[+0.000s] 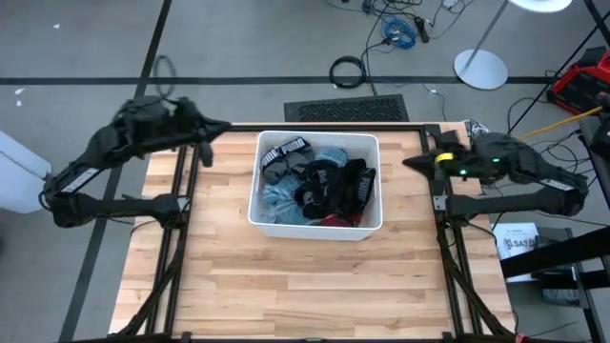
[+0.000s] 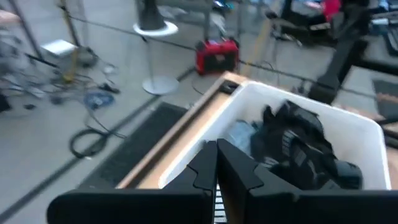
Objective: Sort clothes
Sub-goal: Return to Home Position
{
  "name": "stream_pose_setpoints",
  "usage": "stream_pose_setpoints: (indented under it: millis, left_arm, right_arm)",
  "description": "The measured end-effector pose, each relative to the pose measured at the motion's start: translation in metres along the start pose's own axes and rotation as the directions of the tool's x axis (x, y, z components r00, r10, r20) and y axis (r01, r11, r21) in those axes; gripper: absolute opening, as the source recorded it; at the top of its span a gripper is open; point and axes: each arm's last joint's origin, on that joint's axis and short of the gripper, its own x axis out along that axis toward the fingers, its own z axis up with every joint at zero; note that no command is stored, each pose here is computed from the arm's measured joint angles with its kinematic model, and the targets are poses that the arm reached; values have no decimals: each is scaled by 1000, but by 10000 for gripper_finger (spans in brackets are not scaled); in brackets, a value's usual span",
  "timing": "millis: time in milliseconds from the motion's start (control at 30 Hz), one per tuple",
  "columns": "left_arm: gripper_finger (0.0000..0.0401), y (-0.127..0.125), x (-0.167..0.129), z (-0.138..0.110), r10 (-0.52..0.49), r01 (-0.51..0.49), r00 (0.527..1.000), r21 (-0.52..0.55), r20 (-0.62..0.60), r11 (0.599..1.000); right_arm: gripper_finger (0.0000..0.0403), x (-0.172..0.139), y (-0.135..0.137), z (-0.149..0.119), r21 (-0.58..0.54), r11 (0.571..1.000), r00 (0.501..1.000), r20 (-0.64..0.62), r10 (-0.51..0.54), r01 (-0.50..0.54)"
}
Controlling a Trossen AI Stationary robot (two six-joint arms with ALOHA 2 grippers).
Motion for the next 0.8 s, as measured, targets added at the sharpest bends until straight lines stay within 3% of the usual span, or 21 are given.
stream_pose_setpoints:
  millis: [200, 400, 633, 800]
  left_arm:
    - [20, 3, -31, -14, 81, -76, 993, -55, 89, 996]
    - [20, 5, -38, -58, 89, -63, 983, -157, 162, 986]
    - [20, 7, -31, -108, 83, -7, 960, -272, 269, 962]
    - [20, 9, -23, -137, 86, -3, 966, -321, 243, 947]
  right_arm:
    - [0, -33, -9, -5, -29, 1000, 985, 170, -1, 6]
    - [0, -35, -25, -33, -9, 996, 941, 327, 90, -92]
    - [0, -13, -43, -75, 107, 978, 935, 328, 133, -177]
    - [0, 4, -53, -101, 169, 966, 954, 259, 150, -197]
